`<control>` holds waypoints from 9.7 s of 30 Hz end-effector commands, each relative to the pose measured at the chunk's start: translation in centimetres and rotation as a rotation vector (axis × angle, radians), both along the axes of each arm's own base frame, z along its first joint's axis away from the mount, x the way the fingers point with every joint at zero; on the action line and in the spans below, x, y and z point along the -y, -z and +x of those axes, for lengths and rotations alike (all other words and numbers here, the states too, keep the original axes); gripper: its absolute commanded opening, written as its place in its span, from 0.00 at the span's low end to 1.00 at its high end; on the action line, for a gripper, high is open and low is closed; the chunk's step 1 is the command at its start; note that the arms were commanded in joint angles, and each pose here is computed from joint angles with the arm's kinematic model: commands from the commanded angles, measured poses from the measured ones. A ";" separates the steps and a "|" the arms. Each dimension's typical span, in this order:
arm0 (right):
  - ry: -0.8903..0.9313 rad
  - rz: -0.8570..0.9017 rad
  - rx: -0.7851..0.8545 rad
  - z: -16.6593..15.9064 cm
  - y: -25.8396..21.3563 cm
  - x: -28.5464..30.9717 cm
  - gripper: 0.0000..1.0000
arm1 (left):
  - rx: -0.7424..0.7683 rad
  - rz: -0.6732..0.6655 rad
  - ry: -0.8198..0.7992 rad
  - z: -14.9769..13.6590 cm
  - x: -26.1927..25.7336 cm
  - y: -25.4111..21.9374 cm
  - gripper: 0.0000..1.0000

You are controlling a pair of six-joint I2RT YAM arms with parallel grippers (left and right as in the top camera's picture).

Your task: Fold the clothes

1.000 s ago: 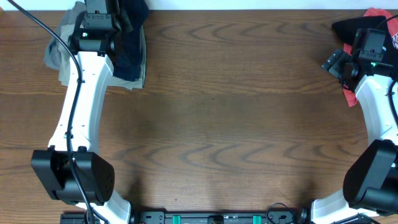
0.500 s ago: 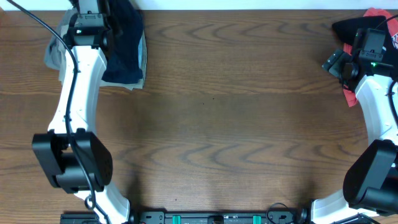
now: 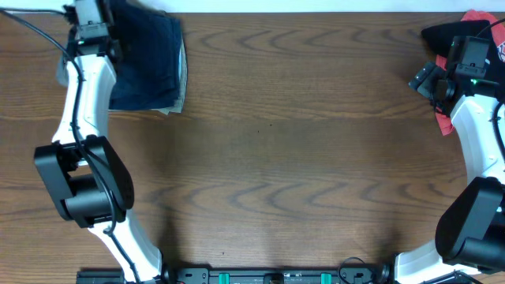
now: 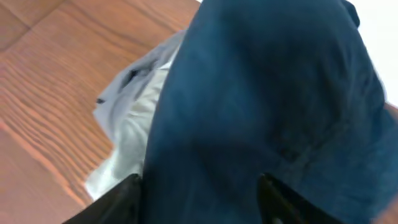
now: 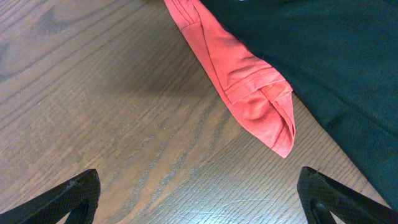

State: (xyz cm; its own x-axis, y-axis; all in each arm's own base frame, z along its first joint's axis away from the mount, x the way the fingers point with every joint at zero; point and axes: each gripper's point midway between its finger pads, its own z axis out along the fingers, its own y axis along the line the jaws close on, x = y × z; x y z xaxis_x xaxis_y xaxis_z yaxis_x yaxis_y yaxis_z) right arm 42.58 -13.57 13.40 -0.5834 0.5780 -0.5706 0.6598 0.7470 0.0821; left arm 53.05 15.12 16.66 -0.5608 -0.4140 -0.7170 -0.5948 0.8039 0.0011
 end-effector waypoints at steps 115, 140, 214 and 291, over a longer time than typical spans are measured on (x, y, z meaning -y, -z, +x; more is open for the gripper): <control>-0.002 -0.021 0.017 0.2 -0.9 0.3 0.99 | -0.112 -0.444 0.478 -26.9 21.1 -11.7 0.98; -0.002 -0.021 0.017 0.2 -0.9 0.3 0.99 | -0.113 -0.375 0.791 -35.7 24.4 -4.9 0.98; -0.002 -0.021 0.017 0.2 -0.9 0.3 0.99 | 0.631 0.138 0.702 -28.7 16.9 2.6 0.98; -0.269 -0.037 0.681 -18.7 -9.0 -11.2 0.99 | 0.631 0.138 0.702 -28.7 16.9 2.6 0.98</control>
State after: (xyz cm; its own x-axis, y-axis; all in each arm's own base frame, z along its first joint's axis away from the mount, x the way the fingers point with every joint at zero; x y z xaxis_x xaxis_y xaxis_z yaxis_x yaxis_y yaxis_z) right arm 23.82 -4.19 24.73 -0.1843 0.4326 -0.8825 0.3474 0.8686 0.3533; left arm 24.44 -1.65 15.53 -0.0977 -0.0327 -0.9947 0.0923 0.9949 -0.0418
